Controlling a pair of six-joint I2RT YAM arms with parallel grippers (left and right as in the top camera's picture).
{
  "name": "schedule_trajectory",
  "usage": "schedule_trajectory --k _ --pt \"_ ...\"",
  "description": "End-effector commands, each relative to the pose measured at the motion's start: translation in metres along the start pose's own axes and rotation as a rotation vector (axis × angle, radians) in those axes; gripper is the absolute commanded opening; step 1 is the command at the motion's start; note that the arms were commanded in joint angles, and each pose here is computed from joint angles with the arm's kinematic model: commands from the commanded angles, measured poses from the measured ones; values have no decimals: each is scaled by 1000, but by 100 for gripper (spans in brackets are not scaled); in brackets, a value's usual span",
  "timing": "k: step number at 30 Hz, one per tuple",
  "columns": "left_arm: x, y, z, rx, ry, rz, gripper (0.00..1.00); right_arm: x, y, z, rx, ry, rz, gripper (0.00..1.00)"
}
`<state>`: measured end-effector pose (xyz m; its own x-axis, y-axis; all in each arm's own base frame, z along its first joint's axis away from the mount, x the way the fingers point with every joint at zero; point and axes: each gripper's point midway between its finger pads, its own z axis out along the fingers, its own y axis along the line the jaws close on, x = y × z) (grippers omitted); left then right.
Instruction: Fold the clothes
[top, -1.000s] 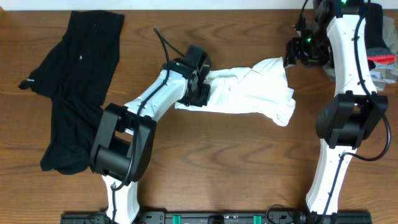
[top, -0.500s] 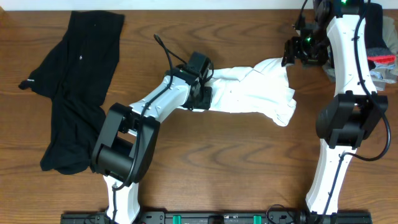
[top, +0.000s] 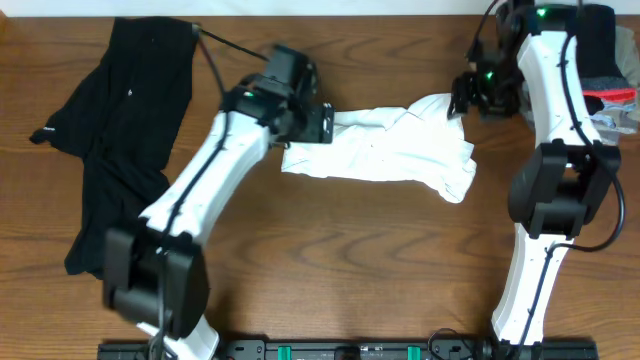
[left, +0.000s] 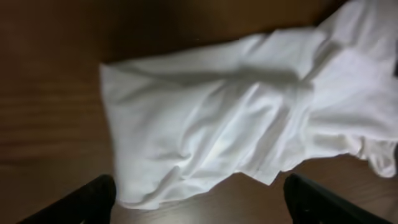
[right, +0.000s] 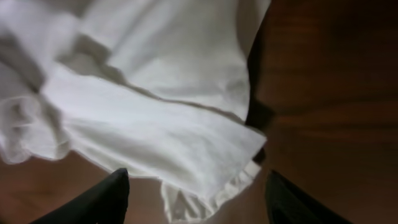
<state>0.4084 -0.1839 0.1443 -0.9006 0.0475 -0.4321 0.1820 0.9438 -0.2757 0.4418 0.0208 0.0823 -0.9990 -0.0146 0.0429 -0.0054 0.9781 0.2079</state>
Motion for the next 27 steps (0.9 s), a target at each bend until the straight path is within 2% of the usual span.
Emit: schedule_trajectory --k 1,8,14,17,20,21,22,24,27 --pt "-17 24 -20 -21 -53 -30 89 8 4 19 -8 36 -27 66" --pt "-17 75 -33 -84 -42 -85 89 9 -3 53 -9 37 -27 65" --pt "-14 96 -37 -115 -28 -118 89 12 -4 78 -35 33 -26 66" --pt "-13 101 -38 -120 -27 -127 89 17 0 89 -70 39 -23 61" --pt "-13 101 -39 -121 -26 -102 89 22 1 98 -89 50 -14 50" --pt "-13 101 -39 -122 -25 -98 89 24 1 101 -91 54 -7 39" --pt "-13 102 -39 -125 -25 -99 89 26 0 104 -91 59 4 24" --pt "-13 106 -39 -150 -25 -99 89 30 -1 110 -91 68 17 4" --pt "-11 116 -41 -209 -20 -103 89 33 -5 112 -91 77 43 1"
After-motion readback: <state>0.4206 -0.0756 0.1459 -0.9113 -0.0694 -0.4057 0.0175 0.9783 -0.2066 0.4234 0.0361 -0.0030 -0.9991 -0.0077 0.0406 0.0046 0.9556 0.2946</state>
